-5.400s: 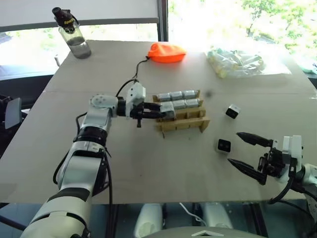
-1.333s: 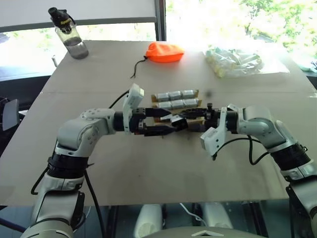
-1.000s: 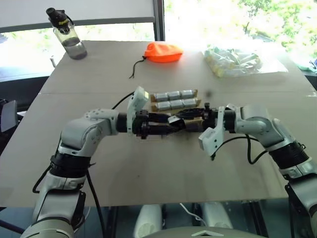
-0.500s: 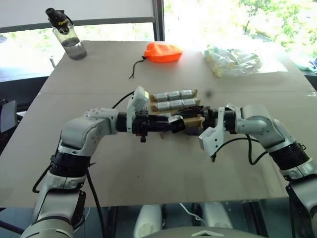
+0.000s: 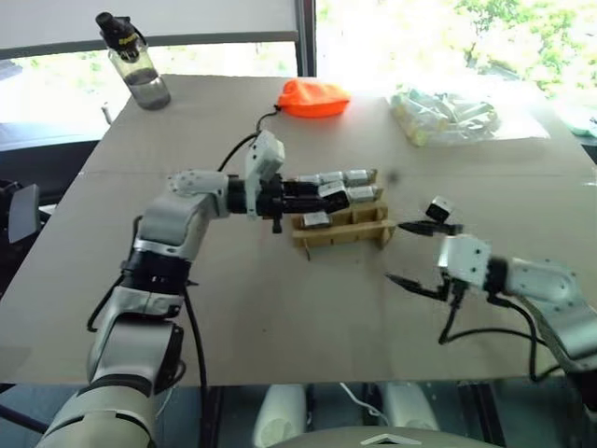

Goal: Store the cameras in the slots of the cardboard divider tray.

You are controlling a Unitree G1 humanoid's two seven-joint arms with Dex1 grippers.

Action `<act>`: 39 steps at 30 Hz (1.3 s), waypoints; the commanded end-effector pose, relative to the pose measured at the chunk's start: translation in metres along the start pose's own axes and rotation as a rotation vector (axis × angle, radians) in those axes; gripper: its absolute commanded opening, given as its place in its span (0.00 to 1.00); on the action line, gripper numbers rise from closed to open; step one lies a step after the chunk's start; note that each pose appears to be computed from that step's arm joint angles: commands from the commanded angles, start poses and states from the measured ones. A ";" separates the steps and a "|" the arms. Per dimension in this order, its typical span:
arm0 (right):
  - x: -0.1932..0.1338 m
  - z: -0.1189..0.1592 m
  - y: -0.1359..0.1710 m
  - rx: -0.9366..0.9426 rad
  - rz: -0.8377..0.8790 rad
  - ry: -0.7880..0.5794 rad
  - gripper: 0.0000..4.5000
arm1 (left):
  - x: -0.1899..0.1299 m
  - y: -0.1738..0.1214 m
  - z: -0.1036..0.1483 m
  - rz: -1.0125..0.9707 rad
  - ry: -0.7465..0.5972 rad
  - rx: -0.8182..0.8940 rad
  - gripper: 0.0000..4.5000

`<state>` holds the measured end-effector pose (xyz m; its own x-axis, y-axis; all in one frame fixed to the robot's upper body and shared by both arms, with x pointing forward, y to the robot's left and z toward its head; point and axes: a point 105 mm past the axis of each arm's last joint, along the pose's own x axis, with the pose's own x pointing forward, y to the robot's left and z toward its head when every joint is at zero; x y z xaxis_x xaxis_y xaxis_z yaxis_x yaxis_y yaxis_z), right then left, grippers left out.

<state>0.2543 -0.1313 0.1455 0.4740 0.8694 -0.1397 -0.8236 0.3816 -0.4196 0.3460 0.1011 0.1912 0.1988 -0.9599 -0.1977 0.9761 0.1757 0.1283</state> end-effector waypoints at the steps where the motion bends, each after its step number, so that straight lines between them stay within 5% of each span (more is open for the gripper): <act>1: -0.016 0.020 0.004 0.149 -0.068 -0.073 0.98 | 0.000 0.005 -0.002 -0.017 0.036 0.100 0.16; 7: -0.037 0.011 0.019 0.379 -0.164 -0.058 0.98 | 0.002 0.019 -0.020 -0.022 0.145 0.215 0.16; 18: -0.049 0.000 0.033 0.412 -0.224 -0.025 0.98 | 0.026 0.031 -0.013 -0.047 0.045 0.137 0.16; 39: -0.050 -0.005 0.025 0.374 -0.226 -0.015 0.98 | 0.015 0.020 -0.047 -0.113 0.213 0.084 0.16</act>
<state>0.2113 -0.1662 0.1309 0.6537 0.7511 -0.0924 -0.7565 0.6516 -0.0555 0.3770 0.0946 0.1464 0.1327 -0.9122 -0.3876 0.9771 0.0549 0.2054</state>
